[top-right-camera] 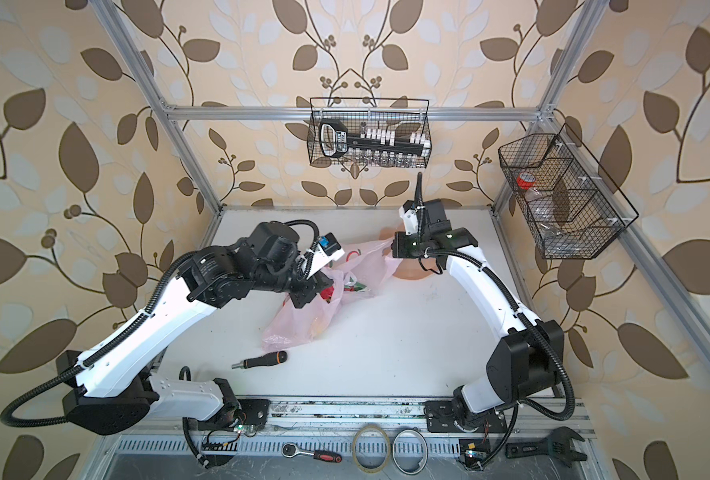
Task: Place the fruits into the plastic bag
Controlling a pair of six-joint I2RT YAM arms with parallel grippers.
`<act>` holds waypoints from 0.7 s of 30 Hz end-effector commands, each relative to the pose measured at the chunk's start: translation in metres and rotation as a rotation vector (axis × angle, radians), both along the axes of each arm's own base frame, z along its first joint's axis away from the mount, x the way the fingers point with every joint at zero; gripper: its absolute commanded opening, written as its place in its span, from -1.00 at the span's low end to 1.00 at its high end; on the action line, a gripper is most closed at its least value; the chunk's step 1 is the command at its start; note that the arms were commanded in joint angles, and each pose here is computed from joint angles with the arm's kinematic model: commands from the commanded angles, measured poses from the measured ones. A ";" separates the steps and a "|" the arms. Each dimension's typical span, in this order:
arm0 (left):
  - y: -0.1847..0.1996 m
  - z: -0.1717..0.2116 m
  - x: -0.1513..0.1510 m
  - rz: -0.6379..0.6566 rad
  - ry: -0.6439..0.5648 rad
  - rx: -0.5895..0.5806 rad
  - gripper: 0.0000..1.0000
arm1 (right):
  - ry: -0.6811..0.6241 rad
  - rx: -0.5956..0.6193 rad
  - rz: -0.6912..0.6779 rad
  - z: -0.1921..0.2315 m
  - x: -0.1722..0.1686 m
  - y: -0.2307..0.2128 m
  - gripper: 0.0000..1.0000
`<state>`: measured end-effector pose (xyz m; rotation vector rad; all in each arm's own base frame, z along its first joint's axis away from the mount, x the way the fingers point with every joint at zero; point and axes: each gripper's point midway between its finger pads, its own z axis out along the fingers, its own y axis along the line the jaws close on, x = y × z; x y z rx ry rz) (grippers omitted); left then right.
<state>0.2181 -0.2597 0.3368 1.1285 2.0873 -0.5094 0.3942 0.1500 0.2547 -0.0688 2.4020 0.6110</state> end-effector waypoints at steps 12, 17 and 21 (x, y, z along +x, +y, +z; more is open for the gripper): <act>0.070 0.059 0.041 0.070 -0.348 -0.115 -1.00 | 0.022 0.314 -0.115 0.145 -0.040 -0.023 -1.00; 0.084 0.044 0.051 0.108 -0.343 -0.078 -1.00 | 0.032 0.350 -0.153 0.149 -0.051 -0.028 -1.00; 0.078 0.026 0.048 0.053 -0.324 -0.086 -1.00 | 0.075 0.349 -0.197 0.121 -0.050 -0.032 -1.00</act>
